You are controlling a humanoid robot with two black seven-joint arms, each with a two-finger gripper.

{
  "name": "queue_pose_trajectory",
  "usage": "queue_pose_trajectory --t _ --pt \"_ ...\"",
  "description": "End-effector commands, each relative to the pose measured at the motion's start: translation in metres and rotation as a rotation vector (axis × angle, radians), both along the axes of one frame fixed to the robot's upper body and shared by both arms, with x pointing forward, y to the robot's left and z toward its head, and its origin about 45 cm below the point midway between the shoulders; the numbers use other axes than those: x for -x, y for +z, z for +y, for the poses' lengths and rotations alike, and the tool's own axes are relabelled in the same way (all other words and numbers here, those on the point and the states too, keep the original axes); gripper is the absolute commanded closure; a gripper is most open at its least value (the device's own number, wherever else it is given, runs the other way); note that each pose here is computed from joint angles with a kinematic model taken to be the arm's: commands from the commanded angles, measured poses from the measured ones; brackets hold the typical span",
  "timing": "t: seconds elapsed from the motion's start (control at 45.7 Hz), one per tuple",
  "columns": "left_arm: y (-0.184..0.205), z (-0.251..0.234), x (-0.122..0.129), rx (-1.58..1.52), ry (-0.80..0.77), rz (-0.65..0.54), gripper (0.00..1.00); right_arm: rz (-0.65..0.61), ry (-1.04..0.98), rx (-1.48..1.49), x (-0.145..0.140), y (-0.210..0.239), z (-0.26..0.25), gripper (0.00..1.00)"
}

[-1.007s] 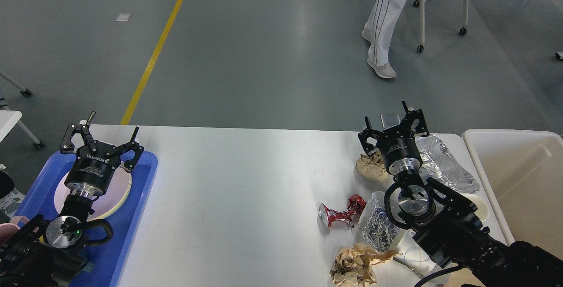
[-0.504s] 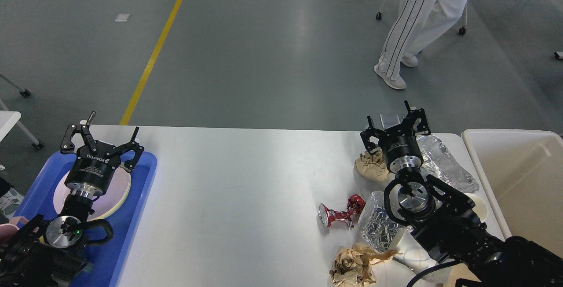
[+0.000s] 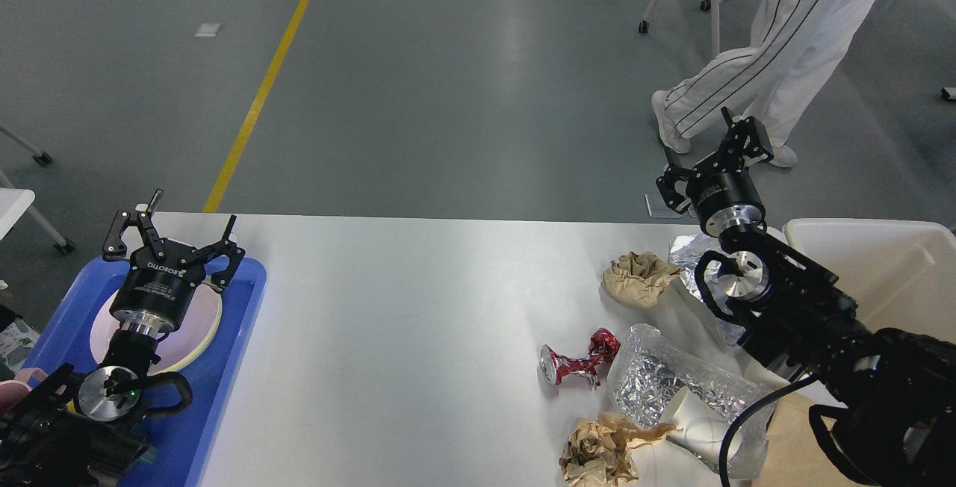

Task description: Tidy desktop

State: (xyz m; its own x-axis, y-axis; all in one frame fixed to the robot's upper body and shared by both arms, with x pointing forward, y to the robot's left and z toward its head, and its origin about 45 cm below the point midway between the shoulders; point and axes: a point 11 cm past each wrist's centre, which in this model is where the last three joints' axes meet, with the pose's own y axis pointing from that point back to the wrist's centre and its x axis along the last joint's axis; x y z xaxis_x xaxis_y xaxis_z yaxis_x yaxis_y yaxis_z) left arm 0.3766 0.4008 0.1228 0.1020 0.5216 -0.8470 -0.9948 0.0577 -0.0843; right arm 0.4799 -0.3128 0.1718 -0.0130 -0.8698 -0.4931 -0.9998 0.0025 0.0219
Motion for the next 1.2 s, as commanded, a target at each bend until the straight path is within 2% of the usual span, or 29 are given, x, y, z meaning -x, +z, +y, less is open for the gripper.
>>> queue_pose_trajectory --t 0.0,0.438,0.657,0.788,0.92,1.051,1.182 --pt "0.000 0.000 0.000 0.000 0.000 0.000 0.02 -0.050 0.051 0.147 -0.019 0.037 -0.004 0.00" --pt "0.000 0.000 0.000 0.000 0.000 0.000 0.02 -0.095 0.341 0.778 -0.049 0.113 0.008 0.00" --pt "0.000 0.000 0.000 -0.001 -0.002 0.002 0.02 -0.145 0.391 0.914 -0.060 0.167 0.007 0.00" --pt "0.000 0.000 0.000 -0.001 -0.002 0.002 0.02 -0.078 0.530 0.992 -0.050 0.155 0.021 0.00" --pt "0.000 -0.001 0.000 -0.001 -0.004 0.002 0.02 0.082 0.697 1.082 -0.023 0.121 0.017 0.00" --pt "0.000 -0.001 0.000 -0.001 -0.004 0.002 0.02 0.172 0.736 1.214 -0.014 0.127 -0.005 0.00" --pt "0.000 -0.001 0.000 -0.001 -0.004 0.002 0.02 0.181 0.720 1.271 -0.016 0.143 -0.015 0.00"
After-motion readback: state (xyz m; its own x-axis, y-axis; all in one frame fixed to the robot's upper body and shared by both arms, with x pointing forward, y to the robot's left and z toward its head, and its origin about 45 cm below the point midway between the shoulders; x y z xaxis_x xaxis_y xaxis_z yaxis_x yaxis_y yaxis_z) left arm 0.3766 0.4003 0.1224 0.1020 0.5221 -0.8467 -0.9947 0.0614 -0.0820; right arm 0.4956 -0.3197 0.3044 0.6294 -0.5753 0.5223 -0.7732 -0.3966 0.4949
